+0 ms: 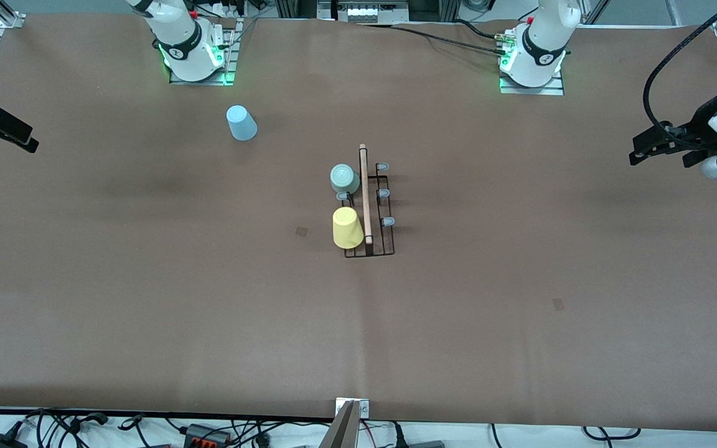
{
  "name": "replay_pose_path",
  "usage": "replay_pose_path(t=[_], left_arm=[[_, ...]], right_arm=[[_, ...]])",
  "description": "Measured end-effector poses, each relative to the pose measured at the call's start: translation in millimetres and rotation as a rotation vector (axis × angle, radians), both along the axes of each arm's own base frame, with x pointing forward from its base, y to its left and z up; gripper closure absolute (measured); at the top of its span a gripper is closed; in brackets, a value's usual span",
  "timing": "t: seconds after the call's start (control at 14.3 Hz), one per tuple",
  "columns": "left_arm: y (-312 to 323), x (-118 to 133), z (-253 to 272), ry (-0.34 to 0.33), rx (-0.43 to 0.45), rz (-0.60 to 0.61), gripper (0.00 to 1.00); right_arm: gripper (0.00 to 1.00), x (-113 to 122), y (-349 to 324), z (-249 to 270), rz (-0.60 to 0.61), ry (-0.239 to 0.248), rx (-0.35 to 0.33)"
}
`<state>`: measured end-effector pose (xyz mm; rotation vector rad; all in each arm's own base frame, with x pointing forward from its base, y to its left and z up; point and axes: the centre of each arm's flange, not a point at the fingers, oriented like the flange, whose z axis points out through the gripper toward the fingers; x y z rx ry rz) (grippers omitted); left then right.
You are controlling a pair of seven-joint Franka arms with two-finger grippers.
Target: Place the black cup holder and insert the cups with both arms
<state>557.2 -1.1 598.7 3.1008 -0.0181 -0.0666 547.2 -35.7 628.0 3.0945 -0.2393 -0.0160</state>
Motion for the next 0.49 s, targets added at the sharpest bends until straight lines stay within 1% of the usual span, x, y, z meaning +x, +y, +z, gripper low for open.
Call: replay_pose_path(t=[0.21, 0.49], left_arm=[[0.0, 0.0, 0.0, 0.0, 0.0, 0.0, 0.0], [0.0, 0.0, 0.0, 0.0, 0.0, 0.0, 0.0]], right_arm=[[0.0, -0.3, 0.6, -4.3, 0.001, 0.022, 0.002], [0.0, 0.3, 1.5, -5.1, 0.002, 0.025, 0.005]])
